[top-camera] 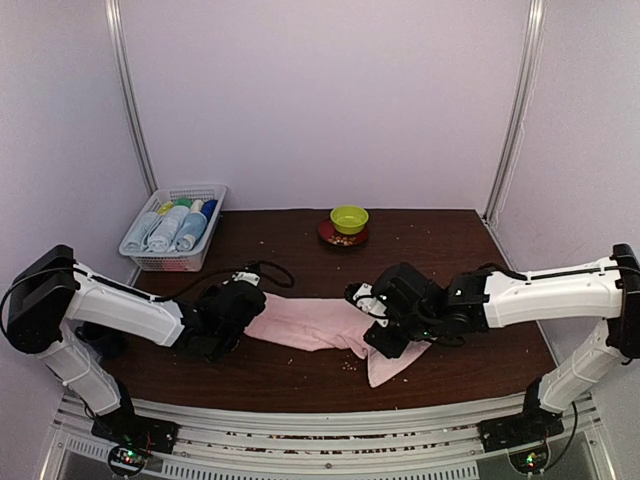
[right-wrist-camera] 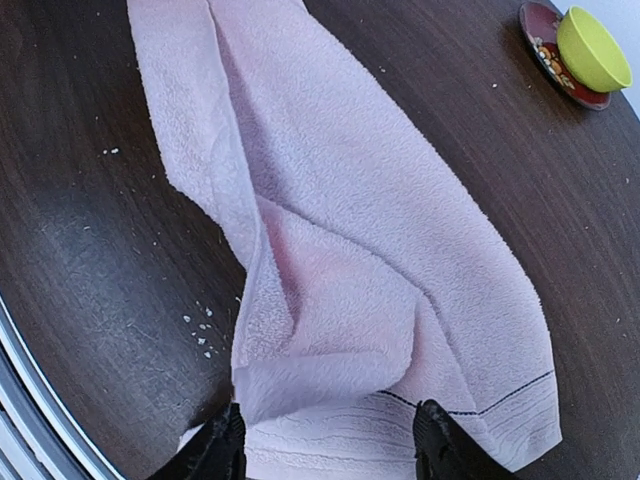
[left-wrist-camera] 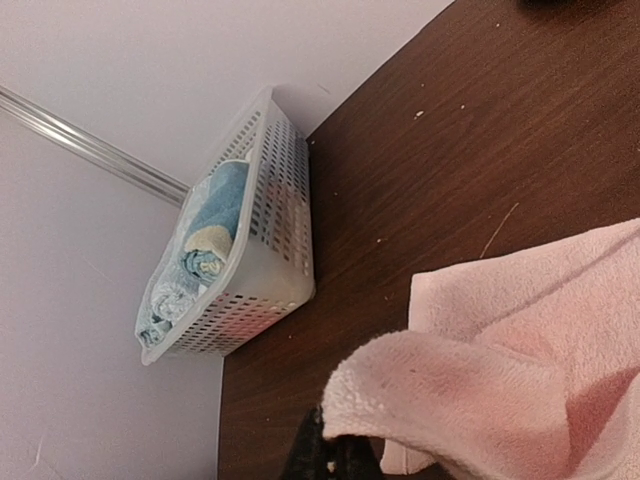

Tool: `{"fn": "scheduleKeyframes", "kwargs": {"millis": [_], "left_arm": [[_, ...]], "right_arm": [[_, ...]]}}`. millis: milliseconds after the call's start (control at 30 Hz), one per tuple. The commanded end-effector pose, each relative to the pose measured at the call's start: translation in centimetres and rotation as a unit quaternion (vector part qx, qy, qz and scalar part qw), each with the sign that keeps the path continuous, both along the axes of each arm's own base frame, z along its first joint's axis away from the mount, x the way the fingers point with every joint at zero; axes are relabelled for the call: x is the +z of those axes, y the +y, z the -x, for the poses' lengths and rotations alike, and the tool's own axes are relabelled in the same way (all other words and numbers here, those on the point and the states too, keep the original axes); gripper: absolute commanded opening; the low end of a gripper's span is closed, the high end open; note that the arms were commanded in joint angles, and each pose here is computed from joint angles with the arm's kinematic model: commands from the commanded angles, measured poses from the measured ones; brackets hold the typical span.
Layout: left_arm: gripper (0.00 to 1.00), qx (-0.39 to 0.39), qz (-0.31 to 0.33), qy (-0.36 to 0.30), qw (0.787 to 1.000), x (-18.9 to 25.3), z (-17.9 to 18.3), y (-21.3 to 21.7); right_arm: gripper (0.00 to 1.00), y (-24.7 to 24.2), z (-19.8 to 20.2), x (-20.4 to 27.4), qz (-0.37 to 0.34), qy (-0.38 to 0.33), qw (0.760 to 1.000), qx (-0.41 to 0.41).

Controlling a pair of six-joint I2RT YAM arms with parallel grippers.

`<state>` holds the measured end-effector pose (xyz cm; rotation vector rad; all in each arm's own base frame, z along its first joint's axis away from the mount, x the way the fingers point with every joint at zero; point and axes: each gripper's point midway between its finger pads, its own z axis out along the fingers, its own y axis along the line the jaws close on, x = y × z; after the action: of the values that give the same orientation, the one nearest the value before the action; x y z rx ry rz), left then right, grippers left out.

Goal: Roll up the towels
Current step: Flatten out the towel at the center of the board.

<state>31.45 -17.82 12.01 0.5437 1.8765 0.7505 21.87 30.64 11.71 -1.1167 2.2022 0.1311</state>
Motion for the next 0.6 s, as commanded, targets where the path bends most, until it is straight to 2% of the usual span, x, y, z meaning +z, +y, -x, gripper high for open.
{"fn": "scheduleKeyframes", "kwargs": {"millis": [0,133,267,467,567], "left_arm": [[0.00,-0.005,0.020,-0.006,1.000,0.6,-0.5,-0.7],[0.00,-0.006,0.017,-0.003,1.000,0.4,-0.6,-0.8],[0.00,-0.004,0.013,-0.002,1.000,0.2,-0.6,-0.8],[0.00,-0.005,0.015,-0.001,1.000,0.3,-0.6,-0.8],[0.00,-0.006,0.017,0.000,1.000,0.3,-0.6,-0.9]], "right_arm": [[0.59,-0.8,0.9,-2.6,0.058,0.024,0.998,0.007],[0.62,-0.3,1.3,-2.3,0.040,0.033,0.999,-0.010],[0.68,0.4,1.9,-1.5,0.016,0.031,0.997,-0.062],[0.76,1.2,3.7,-2.9,0.005,-0.011,0.990,-0.144],[0.82,1.6,4.4,-4.1,0.027,-0.050,0.984,-0.170]]}}
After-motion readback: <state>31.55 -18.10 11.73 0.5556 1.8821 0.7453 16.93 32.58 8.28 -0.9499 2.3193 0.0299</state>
